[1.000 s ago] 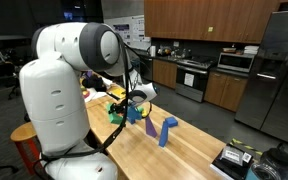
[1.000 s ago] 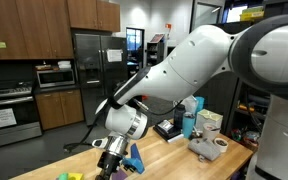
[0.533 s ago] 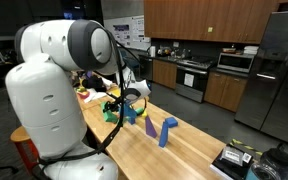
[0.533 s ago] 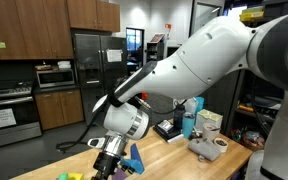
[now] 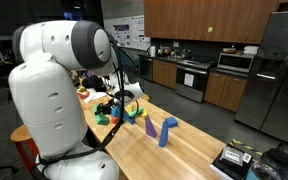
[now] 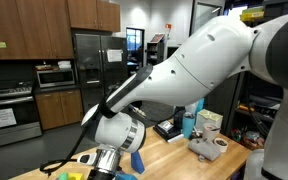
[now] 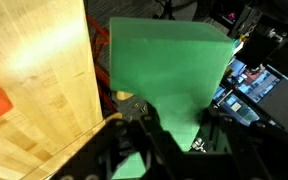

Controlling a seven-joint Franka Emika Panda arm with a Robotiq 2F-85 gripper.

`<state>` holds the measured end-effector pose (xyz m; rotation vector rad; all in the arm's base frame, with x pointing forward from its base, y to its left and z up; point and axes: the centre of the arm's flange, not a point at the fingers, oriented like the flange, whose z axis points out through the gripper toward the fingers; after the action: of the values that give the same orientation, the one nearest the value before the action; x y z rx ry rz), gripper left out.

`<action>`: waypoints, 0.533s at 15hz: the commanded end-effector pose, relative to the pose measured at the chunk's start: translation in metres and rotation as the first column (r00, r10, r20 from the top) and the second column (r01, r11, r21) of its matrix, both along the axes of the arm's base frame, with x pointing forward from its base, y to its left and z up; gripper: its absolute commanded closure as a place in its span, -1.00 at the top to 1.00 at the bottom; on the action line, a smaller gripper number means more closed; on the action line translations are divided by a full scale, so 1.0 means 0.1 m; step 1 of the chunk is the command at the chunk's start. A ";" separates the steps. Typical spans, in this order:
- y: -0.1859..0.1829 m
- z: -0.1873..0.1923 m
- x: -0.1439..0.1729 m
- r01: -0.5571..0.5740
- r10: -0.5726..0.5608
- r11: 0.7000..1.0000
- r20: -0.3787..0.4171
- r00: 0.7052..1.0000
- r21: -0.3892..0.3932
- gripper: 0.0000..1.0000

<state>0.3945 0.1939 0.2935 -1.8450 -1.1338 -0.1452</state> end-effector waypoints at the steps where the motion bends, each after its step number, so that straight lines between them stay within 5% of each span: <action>1: -0.10 -0.07 -0.01 0.024 -0.025 1.000 -0.085 0.996 -0.013 -0.62; 8: -0.22 -0.26 0.03 0.064 -0.068 0.998 -0.216 0.974 -0.025 -0.62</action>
<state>0.3913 0.1775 0.2681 -1.8593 -0.9724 -0.0165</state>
